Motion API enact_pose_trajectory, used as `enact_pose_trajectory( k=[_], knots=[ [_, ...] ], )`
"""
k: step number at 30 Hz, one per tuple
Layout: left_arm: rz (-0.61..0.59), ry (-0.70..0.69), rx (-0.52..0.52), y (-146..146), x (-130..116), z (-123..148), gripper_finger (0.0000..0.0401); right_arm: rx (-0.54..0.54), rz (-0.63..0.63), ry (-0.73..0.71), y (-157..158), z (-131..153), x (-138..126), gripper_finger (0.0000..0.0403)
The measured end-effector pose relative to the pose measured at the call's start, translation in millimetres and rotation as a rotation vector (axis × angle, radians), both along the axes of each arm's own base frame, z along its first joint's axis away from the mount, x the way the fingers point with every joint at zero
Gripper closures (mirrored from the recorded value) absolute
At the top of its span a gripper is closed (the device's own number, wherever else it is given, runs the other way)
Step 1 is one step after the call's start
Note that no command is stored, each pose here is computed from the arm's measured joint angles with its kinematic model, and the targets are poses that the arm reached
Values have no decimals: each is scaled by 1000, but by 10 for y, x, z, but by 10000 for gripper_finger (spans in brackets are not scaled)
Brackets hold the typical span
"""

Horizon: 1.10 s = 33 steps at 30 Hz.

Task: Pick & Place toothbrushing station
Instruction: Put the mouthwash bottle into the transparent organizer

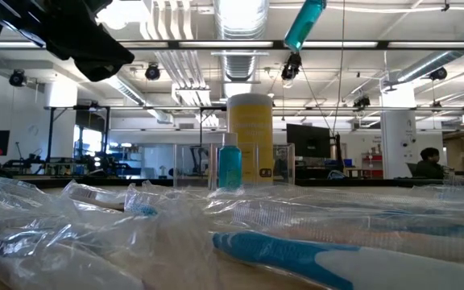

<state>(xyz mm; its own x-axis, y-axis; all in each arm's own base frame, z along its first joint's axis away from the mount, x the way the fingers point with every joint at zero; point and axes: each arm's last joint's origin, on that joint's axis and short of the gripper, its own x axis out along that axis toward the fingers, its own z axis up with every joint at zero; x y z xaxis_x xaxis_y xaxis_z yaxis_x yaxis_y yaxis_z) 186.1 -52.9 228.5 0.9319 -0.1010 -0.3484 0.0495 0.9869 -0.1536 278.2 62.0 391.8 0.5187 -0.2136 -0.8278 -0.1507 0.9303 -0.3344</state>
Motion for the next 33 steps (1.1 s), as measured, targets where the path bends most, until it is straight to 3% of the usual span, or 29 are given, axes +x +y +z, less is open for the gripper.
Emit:
enact_pose_trajectory(
  k=[17, 21, 33],
  knots=[
    [-5, -1, 14, 0, 0, -1, 385, 91, -137, -1, -271, -160, 299, 317],
    [-6, 0, 17, 0, 0, -1, 385, 69, -69, 36, -293, -269, 429, 317],
    [-23, 6, 54, 0, -4, -12, 385, -202, 349, 243, -386, -687, 826, 317]
  ],
)
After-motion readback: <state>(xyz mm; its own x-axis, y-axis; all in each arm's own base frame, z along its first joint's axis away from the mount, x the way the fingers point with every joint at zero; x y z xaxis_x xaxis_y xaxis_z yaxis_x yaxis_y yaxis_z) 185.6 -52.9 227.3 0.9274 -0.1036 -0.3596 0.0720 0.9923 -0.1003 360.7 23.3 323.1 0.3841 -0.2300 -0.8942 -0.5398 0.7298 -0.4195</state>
